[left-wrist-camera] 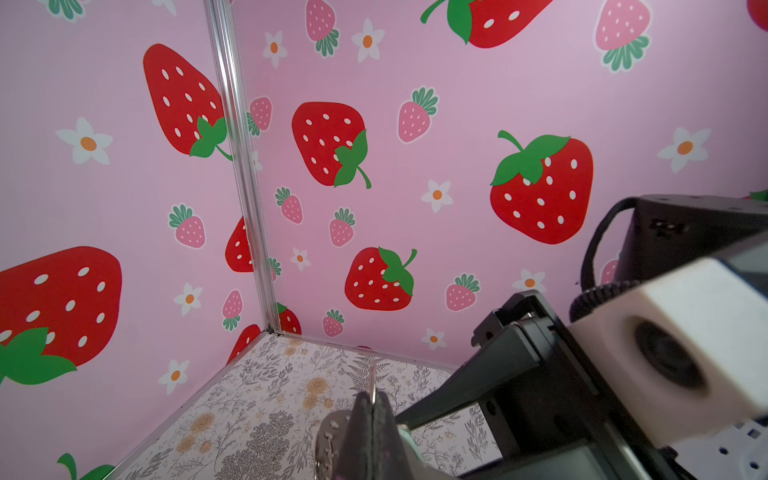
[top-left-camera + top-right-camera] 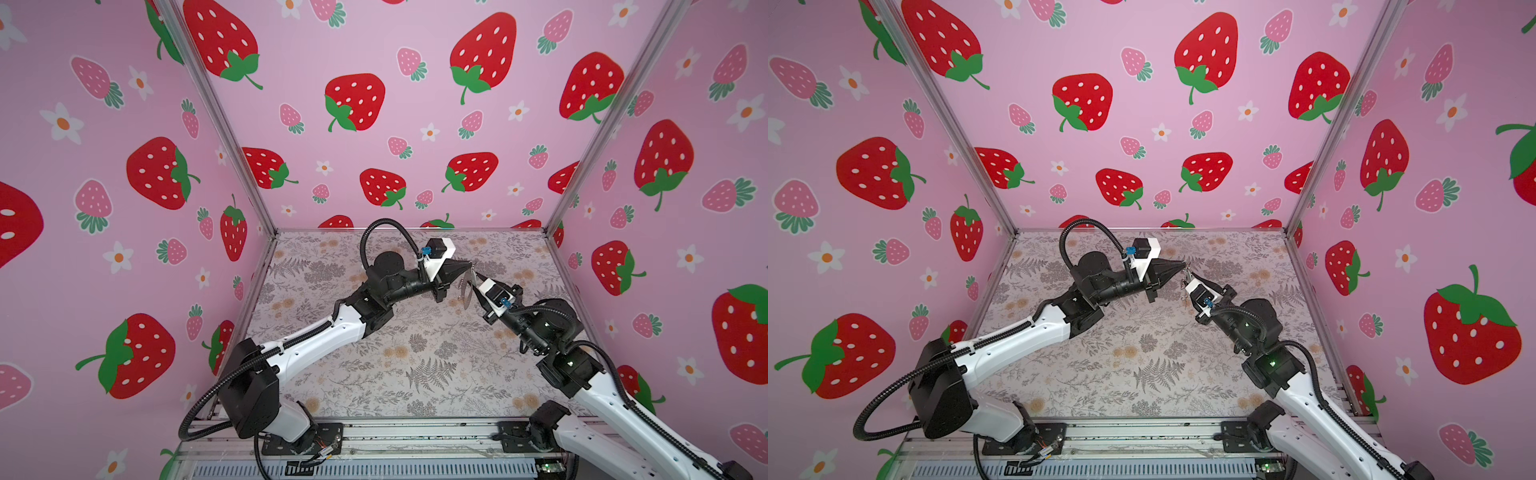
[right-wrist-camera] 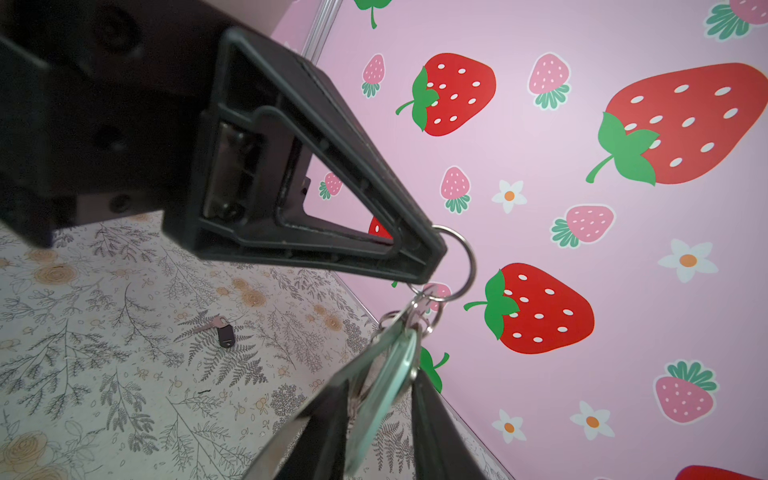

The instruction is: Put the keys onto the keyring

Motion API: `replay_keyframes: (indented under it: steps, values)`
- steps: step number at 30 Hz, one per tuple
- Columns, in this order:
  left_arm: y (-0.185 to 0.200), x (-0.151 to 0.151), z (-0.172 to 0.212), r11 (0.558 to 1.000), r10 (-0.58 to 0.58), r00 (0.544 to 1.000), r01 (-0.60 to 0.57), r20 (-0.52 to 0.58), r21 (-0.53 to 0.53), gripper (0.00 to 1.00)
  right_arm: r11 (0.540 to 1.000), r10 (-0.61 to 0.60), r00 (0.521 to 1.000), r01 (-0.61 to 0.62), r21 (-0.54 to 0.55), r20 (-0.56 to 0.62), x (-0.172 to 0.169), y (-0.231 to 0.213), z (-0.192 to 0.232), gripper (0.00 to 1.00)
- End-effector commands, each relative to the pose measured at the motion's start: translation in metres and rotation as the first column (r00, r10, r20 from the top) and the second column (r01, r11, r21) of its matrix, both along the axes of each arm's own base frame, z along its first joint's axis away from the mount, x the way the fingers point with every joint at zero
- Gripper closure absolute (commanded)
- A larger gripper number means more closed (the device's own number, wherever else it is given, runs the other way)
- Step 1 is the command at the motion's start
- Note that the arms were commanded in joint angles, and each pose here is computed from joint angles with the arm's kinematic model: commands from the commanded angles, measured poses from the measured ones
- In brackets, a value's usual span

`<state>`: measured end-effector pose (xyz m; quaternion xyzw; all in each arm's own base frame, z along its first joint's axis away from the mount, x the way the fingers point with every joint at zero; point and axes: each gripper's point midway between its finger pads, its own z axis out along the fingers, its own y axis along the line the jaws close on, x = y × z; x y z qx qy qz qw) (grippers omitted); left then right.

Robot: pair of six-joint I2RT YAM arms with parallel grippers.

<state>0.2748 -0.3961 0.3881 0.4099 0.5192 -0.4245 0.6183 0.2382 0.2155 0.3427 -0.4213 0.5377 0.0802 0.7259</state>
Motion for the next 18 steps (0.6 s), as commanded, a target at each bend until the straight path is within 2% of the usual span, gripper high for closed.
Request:
replay_keyframes:
  steps: [1, 10, 15, 18]
  values:
    - [0.009, -0.012, 0.029, 0.998, -0.025, 0.998, 0.028, 0.064, -0.048, 1.0, 1.0, -0.02, 1.0, 0.02, -0.015, 0.002, 0.001, -0.005, -0.004, 0.7]
    - [0.009, -0.017, 0.03, 0.997, -0.052, 0.996, 0.055, 0.068, -0.045, 1.0, 0.991, -0.085, 0.996, 0.083, -0.106, -0.017, 0.012, -0.01, -0.012, 0.67]
    - [0.012, -0.015, 0.029, 0.998, -0.051, 0.997, 0.053, 0.064, -0.044, 1.0, 0.984, -0.09, 0.996, 0.088, -0.156, -0.003, 0.012, -0.011, -0.014, 0.64]
    - [0.012, -0.015, 0.03, 0.997, -0.055, 0.996, 0.057, 0.064, -0.045, 1.0, 0.986, -0.045, 0.999, 0.047, -0.16, 0.015, 0.004, -0.008, -0.012, 0.64]
